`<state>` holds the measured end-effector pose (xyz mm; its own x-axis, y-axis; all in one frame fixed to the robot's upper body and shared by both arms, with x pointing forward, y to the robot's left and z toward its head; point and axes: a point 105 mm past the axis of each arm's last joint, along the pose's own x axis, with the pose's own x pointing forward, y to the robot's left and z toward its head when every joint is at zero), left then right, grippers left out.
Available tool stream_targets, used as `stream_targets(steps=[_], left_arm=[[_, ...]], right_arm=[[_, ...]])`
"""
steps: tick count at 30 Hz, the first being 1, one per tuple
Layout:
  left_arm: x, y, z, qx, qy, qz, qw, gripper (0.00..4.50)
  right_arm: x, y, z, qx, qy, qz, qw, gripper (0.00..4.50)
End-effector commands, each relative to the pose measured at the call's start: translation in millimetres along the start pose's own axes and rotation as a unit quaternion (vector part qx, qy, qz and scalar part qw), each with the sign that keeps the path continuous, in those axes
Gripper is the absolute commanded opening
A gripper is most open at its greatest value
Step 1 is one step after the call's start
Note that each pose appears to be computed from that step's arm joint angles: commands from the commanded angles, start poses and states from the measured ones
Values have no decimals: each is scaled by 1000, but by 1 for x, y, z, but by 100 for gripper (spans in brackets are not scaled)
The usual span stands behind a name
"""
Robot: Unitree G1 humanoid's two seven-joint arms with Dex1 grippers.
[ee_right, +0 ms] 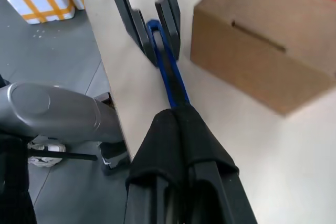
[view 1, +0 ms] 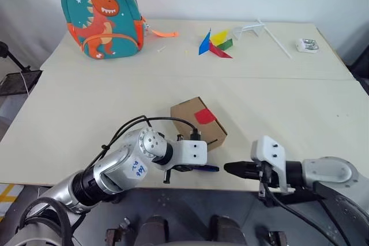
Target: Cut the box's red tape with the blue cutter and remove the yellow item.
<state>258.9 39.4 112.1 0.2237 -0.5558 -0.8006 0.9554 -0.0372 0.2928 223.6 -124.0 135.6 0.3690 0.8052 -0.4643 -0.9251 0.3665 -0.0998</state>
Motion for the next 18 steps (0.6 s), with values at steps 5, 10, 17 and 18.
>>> stream_targets(steps=[5, 10, 17, 18], left_arm=[[7, -12, -14, -38, 35, -34, 998, 46], [8, -14, -13, -39, 38, -35, 998, 46], [8, -13, -16, -44, 46, -29, 998, 46], [8, -13, -16, -45, 45, -28, 998, 46]], right_arm=[[20, -8, 0, 14, 8, 0, 1000, 3], [32, -7, -3, -1, 18, 9, 1000, 3], [43, -5, -8, 0, 23, 16, 1000, 3], [45, -5, -9, 4, 23, 18, 1000, 3]])
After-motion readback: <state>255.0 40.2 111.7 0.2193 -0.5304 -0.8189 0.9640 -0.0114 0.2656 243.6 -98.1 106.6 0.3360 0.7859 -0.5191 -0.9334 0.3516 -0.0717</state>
